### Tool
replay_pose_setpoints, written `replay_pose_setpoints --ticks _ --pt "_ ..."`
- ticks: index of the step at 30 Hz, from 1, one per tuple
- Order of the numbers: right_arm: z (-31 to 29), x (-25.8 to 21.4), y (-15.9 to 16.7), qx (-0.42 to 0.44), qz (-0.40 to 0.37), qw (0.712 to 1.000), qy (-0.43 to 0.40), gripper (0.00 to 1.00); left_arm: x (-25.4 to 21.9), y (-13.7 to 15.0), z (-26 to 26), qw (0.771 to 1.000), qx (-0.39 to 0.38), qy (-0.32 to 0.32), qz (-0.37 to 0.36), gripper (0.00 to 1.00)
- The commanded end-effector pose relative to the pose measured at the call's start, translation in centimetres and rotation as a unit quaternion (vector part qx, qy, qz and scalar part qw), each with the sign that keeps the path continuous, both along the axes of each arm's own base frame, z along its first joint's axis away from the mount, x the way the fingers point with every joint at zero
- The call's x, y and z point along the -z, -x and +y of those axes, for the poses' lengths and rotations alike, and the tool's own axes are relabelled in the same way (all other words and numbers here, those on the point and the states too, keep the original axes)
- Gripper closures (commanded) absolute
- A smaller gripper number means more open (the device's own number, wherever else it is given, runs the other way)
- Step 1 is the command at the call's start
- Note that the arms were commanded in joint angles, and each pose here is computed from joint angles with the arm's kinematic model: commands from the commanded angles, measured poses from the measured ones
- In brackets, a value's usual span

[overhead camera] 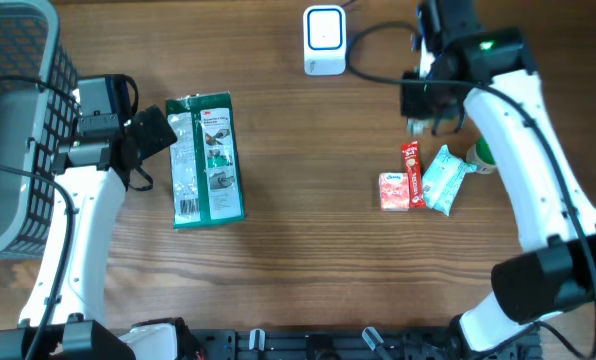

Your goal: Scan the item barcode

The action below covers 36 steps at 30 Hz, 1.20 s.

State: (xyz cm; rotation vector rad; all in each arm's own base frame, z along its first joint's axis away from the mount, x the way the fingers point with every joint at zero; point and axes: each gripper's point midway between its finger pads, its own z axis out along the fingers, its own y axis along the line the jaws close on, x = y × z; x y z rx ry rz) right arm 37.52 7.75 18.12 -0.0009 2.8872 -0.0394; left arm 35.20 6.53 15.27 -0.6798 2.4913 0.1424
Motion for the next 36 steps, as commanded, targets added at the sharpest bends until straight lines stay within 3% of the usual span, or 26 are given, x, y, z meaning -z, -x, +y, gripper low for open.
replay_pose_setpoints --ticks 1,6,10,13,15,18,26,36 --pt "-1.5 6.5 1.7 0.017 0.068 0.997 0.017 0.95 -0.3 -0.1 0.1 1.000 -0.005 0.002 -0.006 0.00" --pt "-3.2 11.4 3.7 0.034 0.099 0.994 0.027 0.91 -0.3 -0.1 0.1 1.000 -0.005 0.002 -0.006 0.00" --pt "-3.8 12.1 3.9 0.036 0.100 0.994 0.036 0.65 -0.3 -0.1 0.1 1.000 -0.006 0.002 -0.007 0.00" --pt "-3.7 11.5 3.4 0.026 0.089 0.995 0.035 0.27 -0.3 -0.1 0.1 1.000 -0.005 0.002 -0.006 0.00" --pt "-3.6 10.8 3.1 0.026 0.086 0.995 0.032 0.19 -0.3 -0.1 0.1 1.000 -0.005 0.002 -0.006 0.00" --pt "-2.4 9.2 2.6 0.020 0.078 0.997 0.001 0.18 -0.3 -0.1 0.1 1.000 -0.005 0.002 -0.006 0.00" --pt "7.4 5.7 3.0 -0.079 0.084 0.969 -0.216 0.14 -0.3 -0.1 0.1 1.000 -0.005 0.002 -0.006 0.00" --pt "15.1 5.1 5.0 -0.142 0.080 0.955 -0.247 0.10 -0.3 -0.1 0.1 1.000 -0.005 0.002 -0.006 0.00"
